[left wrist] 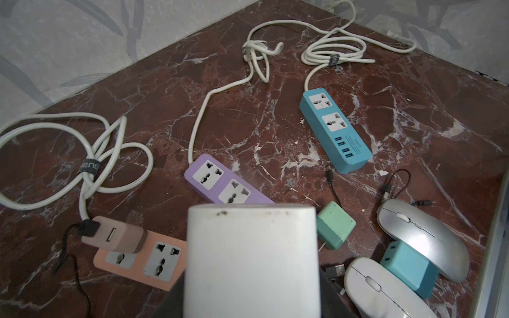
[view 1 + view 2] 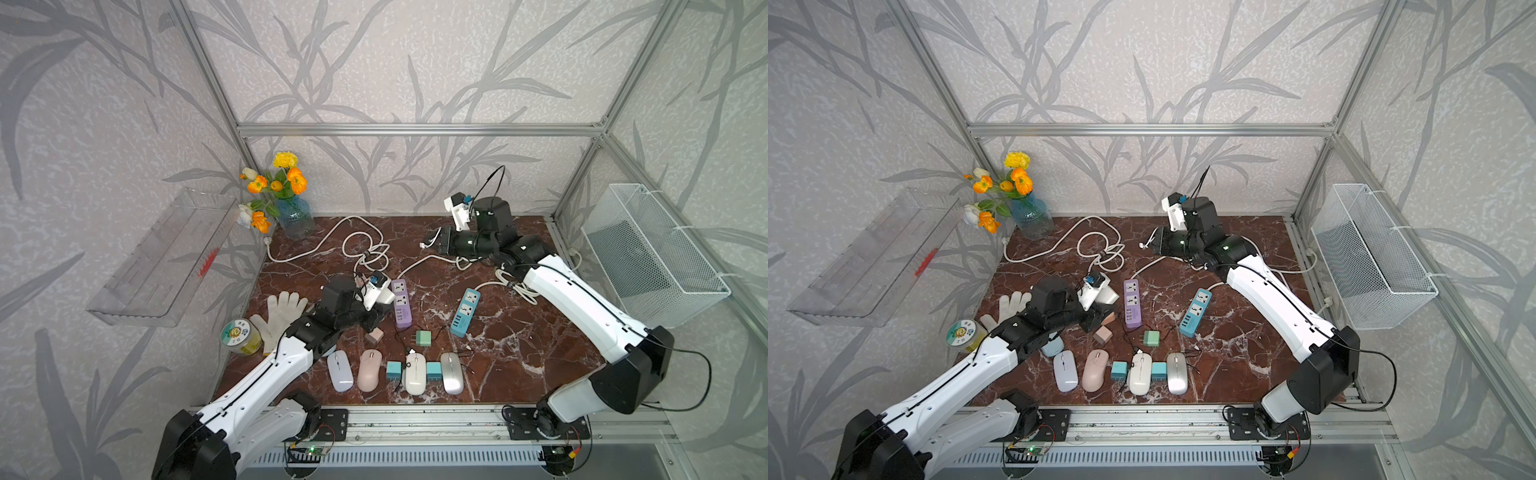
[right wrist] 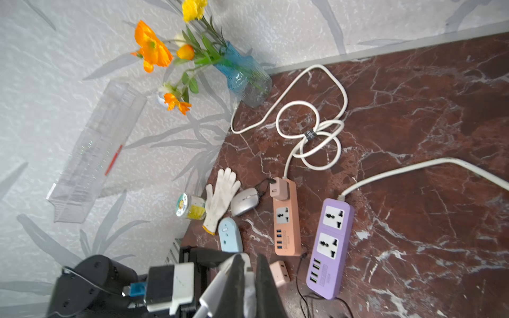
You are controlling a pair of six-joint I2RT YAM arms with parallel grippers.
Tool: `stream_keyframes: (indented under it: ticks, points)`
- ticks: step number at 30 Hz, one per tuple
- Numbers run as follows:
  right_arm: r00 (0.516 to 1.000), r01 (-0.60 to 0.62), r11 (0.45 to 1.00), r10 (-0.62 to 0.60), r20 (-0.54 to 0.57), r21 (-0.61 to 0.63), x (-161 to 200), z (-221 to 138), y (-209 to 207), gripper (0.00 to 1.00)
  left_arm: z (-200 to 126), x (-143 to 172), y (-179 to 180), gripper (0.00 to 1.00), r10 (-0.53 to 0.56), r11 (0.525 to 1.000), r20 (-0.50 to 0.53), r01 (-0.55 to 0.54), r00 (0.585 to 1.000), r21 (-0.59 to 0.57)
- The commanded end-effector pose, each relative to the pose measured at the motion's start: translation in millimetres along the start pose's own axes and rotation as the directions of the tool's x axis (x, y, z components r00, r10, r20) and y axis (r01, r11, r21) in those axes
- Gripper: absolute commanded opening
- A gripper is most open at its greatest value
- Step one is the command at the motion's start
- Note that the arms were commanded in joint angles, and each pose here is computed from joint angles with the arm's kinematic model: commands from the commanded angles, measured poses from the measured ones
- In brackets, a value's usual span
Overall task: Unplug the wireless mouse
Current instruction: Remove the power cord from the plug, then place the plug at the center of the board.
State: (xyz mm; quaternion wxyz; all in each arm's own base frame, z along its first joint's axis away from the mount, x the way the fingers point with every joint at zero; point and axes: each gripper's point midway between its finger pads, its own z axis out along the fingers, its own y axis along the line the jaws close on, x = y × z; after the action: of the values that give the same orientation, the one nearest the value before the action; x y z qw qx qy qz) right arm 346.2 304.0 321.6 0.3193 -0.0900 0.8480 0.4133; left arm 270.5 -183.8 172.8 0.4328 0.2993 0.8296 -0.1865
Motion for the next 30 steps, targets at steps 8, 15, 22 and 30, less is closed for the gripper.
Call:
stream_keyframes:
  ticks: [8,15,22,30]
  points:
    - [0.970,0.201,0.970,-0.179,-0.166,0.133,69,25,-17,0.00,-22,82,45,0.00,-0.676,0.678,-0.126,0.546,0.726,-0.492]
    - [0.931,0.292,0.951,-0.258,-0.259,0.103,102,40,-9,0.00,-18,138,56,0.00,-0.767,0.548,-0.147,0.517,0.625,-0.658]
    - [0.893,0.316,0.944,-0.261,-0.366,0.096,141,58,-14,0.00,2,156,70,0.03,-0.777,0.509,-0.151,0.468,0.611,-0.722]
    - [0.899,0.251,0.910,-0.092,-0.429,0.331,151,58,-70,0.00,13,163,69,0.44,-0.785,0.511,-0.179,0.456,0.593,-0.729]
